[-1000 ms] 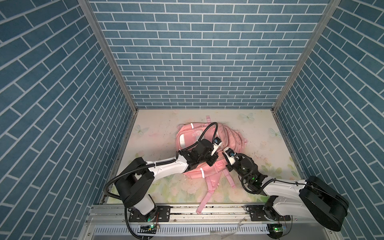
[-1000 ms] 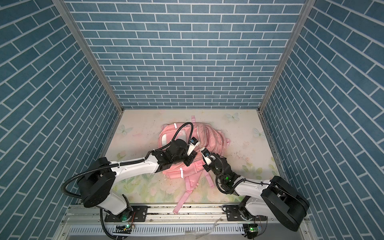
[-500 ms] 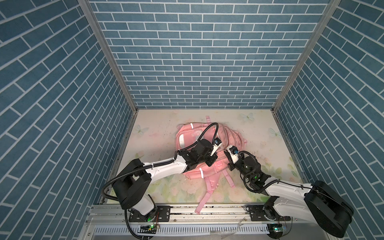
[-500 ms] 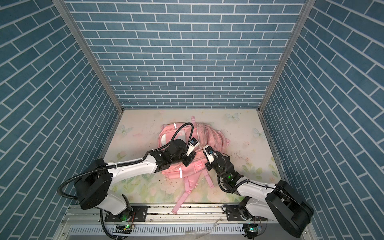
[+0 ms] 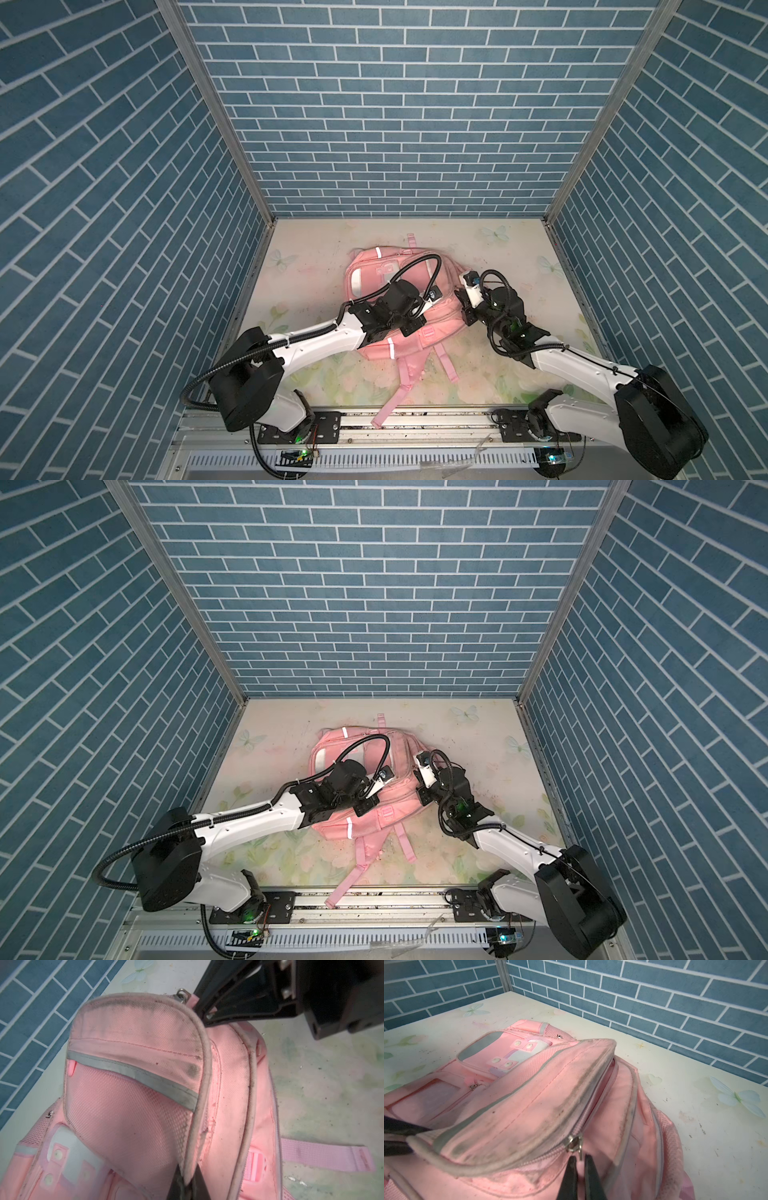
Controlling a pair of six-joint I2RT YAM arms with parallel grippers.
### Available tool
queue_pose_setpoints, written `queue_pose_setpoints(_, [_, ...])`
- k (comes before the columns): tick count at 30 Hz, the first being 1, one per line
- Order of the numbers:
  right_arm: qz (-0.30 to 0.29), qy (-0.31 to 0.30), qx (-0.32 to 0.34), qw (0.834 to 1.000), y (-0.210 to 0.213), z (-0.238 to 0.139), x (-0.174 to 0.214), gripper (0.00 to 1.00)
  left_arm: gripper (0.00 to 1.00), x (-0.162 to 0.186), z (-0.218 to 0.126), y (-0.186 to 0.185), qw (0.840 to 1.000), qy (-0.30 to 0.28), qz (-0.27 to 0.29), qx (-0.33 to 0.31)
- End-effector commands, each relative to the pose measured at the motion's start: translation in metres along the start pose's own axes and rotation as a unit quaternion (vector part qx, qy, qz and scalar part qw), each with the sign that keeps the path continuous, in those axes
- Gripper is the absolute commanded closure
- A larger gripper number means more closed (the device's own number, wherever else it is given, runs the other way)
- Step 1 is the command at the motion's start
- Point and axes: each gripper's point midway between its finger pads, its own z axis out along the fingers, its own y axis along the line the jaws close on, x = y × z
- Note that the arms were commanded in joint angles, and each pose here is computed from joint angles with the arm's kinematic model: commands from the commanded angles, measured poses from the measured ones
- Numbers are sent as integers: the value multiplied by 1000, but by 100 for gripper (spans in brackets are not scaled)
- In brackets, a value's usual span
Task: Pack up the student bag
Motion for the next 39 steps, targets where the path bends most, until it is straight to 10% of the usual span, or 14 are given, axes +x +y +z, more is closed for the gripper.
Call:
queue_pose_setpoints(1, [2,40,56,998,-20,-1,14,100,100,31,-13,26,998,38,48,-8])
queue_pose_setpoints(7, [-16,4,14,1000,27,-4,10,100,99,32,-27,73,999,15,42,-11])
queue_pose_setpoints(13, [-33,-13,-39,999,71,15,-6,100,49,45,-47,119,993,44,-80,-69])
queue_pose_setpoints(15, [-37,-4,-50,998,80,22,-6,100,47,42,-55,116,986,27,-154,-61])
queue_pose_setpoints(20, [-34,-4,-70,997,92,25,-6,100,44,48,-62,107,893,10,-445,-61])
queue_pose_setpoints(29, [-46,-3,-79,996,101,19,3,100,26,37,-52,72,697,-103,-709,-27])
queue_pose_setpoints(39, [-60,-4,-79,995,107,17,6,100,34,16,-31,44,648,-142,-748,-3])
